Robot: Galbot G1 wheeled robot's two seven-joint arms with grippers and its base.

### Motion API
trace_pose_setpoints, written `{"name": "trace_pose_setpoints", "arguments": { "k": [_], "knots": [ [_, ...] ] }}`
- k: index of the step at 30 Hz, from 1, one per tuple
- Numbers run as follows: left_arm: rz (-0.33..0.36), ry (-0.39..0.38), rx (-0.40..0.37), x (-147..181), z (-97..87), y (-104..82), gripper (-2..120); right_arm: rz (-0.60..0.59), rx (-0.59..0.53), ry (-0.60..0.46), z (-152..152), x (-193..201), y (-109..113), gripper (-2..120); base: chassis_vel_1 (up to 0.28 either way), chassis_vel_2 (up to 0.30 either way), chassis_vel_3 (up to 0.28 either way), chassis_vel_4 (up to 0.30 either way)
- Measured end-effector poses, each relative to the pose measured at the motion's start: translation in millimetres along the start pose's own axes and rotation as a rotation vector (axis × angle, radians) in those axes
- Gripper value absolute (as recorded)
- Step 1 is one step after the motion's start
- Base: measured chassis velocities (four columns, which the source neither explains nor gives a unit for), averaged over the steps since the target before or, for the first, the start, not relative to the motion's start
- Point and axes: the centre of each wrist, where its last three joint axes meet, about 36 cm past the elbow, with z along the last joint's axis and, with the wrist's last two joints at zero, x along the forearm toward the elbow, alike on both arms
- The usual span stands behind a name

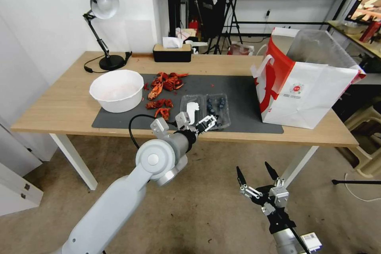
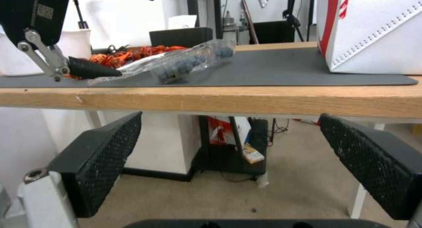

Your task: Close the takeout container lid, then place the container into the takeout bag.

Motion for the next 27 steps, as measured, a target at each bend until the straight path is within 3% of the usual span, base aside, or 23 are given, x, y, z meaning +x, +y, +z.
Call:
{"name": "trace_pose_setpoints", "arguments": {
  "k": [27],
  "knots": [
    [-0.059,-0.02,0.012,-16,0.3,5.9,100,-0.001,-0.006,-0.002,6,4,2,100,0.0,0.0,0.0,0.0]
  ]
}}
